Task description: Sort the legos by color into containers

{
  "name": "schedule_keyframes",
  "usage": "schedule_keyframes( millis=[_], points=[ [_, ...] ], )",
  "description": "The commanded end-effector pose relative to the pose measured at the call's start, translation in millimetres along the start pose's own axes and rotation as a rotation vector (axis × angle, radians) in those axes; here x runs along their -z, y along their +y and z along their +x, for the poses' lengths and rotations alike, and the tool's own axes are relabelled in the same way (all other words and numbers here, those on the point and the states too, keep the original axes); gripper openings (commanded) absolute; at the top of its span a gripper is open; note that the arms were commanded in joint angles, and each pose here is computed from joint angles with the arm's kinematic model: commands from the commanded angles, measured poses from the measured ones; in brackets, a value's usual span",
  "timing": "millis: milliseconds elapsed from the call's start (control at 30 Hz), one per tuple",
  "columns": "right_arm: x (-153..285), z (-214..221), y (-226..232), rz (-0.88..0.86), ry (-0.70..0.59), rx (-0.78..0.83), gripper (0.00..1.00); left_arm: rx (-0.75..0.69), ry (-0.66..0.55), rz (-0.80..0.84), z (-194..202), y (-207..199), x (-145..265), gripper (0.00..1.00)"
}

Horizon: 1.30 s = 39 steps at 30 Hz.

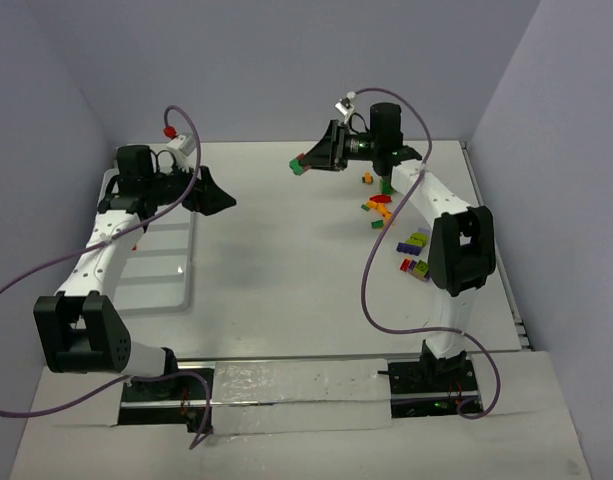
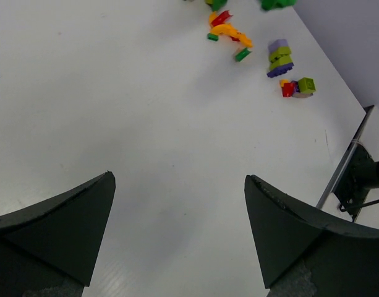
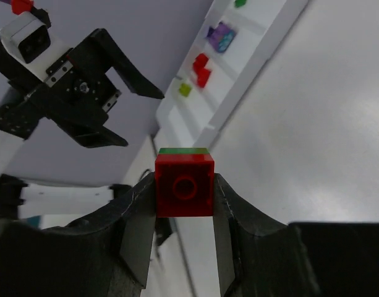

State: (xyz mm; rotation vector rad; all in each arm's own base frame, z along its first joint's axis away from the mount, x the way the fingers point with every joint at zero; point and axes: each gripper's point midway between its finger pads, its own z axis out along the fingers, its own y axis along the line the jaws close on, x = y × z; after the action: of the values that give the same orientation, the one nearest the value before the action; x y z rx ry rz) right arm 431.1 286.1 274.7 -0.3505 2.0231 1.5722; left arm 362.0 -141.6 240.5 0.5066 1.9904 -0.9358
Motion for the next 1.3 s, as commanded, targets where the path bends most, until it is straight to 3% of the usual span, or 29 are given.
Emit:
schedule_keyframes(
  millis=[0, 267, 1267],
  points=[
    [-10.6, 10.1, 33.7, -0.173, 0.028, -0.193, 0.00, -0.140, -0.037, 0.071, -19.6, -32.2, -12.1, 0.95],
    [-24.3, 39.5, 48.5, -0.265, 0.082, -0.306, 0.00, -0.257, 0.025, 0.073, -8.6, -52.4, -40.2, 0.91],
    [-46.4, 65.1, 45.3, -0.258, 0.166, -0.371, 0.00, -0.341, 0.006, 0.099, -31.6, -80.5, -74.4, 0.79]
  ],
)
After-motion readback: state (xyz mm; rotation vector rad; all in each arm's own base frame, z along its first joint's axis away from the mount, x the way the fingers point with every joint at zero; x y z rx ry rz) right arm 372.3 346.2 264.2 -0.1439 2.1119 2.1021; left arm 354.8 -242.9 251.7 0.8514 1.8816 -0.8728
